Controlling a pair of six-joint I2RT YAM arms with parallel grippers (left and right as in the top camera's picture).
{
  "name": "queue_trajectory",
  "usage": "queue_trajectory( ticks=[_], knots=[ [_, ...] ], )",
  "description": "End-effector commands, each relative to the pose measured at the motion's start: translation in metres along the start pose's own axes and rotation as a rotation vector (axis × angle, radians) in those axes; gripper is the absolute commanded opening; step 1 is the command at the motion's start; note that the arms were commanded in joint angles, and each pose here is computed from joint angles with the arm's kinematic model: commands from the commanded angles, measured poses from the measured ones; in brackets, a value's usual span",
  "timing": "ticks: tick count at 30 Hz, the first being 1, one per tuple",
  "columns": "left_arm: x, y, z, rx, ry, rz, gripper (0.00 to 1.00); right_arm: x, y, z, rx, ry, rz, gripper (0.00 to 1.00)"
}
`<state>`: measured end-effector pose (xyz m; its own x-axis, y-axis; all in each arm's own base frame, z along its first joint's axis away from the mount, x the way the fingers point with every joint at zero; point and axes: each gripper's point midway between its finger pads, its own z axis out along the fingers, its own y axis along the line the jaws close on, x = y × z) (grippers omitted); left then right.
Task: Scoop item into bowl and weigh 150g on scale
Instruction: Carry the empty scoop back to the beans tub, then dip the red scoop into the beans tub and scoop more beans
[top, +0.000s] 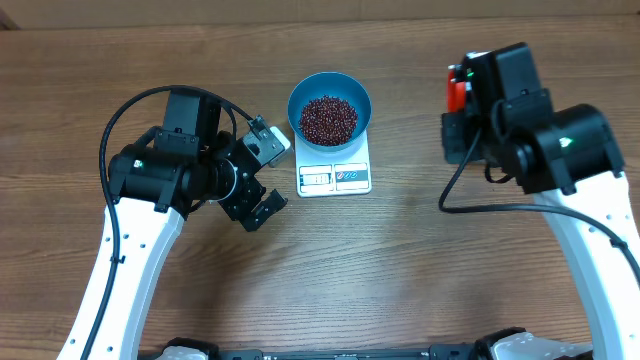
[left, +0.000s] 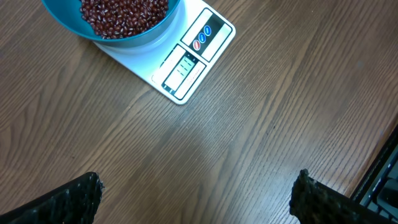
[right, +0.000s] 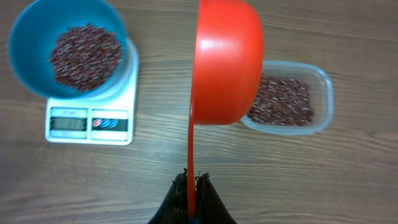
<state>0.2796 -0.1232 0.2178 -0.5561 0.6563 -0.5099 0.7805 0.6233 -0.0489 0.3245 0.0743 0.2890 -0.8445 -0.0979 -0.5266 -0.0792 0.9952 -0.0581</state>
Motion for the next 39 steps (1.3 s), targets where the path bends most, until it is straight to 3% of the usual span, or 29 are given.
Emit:
queue_trajectory(
  ticks=[1, 15, 26, 39],
  knots=[
    [0.000, 0.000, -0.004, -0.011, -0.012, -0.016, 1.00, -0.009, -0.035, -0.004, 0.076, -0.033, 0.078, 0.04],
    [0.000, 0.000, -0.004, -0.011, -0.012, -0.016, 1.00, 0.005, -0.114, 0.064, 0.206, 0.165, 0.258, 0.04],
    [0.000, 0.000, -0.004, -0.011, -0.012, -0.016, 1.00, 0.025, -0.126, 0.154, 0.154, 0.361, 0.264, 0.04],
    [0.000, 0.000, -0.004, -0.011, -0.012, -0.016, 1.00, 0.043, -0.121, 0.203, 0.116, 0.465, 0.210, 0.04]
  ],
)
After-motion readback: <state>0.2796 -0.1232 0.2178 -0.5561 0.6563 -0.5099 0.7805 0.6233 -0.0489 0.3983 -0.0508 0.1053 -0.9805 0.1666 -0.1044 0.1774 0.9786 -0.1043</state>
